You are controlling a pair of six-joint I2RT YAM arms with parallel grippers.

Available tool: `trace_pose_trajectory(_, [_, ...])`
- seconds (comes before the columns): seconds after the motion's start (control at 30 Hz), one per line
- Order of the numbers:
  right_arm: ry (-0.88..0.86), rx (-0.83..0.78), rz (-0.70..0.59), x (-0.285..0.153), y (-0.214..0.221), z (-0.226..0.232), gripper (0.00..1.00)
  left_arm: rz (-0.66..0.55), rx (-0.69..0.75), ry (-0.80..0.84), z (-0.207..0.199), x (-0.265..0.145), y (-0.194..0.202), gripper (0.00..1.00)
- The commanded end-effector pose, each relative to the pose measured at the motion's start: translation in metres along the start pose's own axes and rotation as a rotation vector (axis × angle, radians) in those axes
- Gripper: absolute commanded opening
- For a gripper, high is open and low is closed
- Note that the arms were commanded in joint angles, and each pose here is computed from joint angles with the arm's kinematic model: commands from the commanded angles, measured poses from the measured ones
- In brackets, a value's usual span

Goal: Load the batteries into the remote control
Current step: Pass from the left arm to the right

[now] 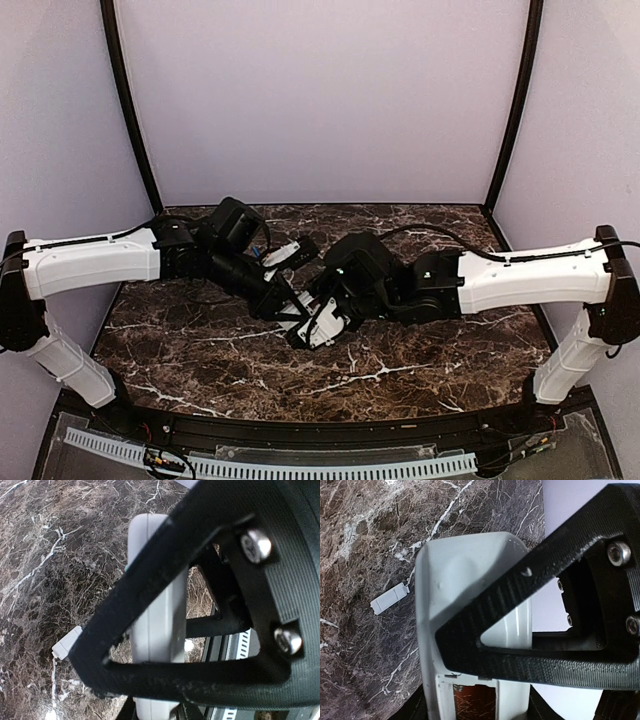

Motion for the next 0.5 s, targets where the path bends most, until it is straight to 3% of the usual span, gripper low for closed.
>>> trace_pose_trajectory(0.0, [0.026, 0.040, 0.025, 0.002, 0.000, -0.007, 0.44, -0.043, 0.031, 0.018, -0.006, -0.010, -0.014, 0.00])
trace_pose_trajectory(0.17, [-0.017, 0.101, 0.027, 0.000, -0.001, -0.001, 0.28, -0.040, 0.037, 0.014, -0.006, -0.011, -0.013, 0.00])
trace_pose_trajectory(0.27, [-0.060, 0.156, 0.026, -0.003, -0.001, 0.008, 0.24, -0.046, 0.050, -0.003, -0.005, -0.014, -0.015, 0.00])
trace_pose_trajectory(0.3, [-0.071, 0.181, 0.022, -0.004, -0.002, 0.010, 0.23, -0.043, 0.051, -0.017, -0.003, -0.015, -0.015, 0.12])
trace_pose_trajectory(0.33, [-0.088, 0.209, 0.019, -0.005, -0.002, 0.014, 0.23, -0.045, 0.054, -0.025, -0.002, -0.016, -0.017, 0.33])
trace_pose_trajectory(0.4, [-0.129, 0.295, 0.013, -0.006, -0.004, 0.023, 0.23, -0.042, 0.048, -0.039, 0.000, -0.021, -0.018, 0.56])
trace_pose_trajectory(0.47, [-0.176, 0.369, 0.017, -0.004, -0.006, 0.037, 0.22, -0.059, 0.045, -0.055, 0.003, -0.028, -0.024, 0.69])
Point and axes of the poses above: each gripper's point midway between its finger pads, its own x axis out along the fingers, its own z axis along the line the jaws close on, y = z × x, the point moved 2 cm from there along -x, back along the fingers, and after that the axes turned 2 degrees about x, right-handed, at the moved point
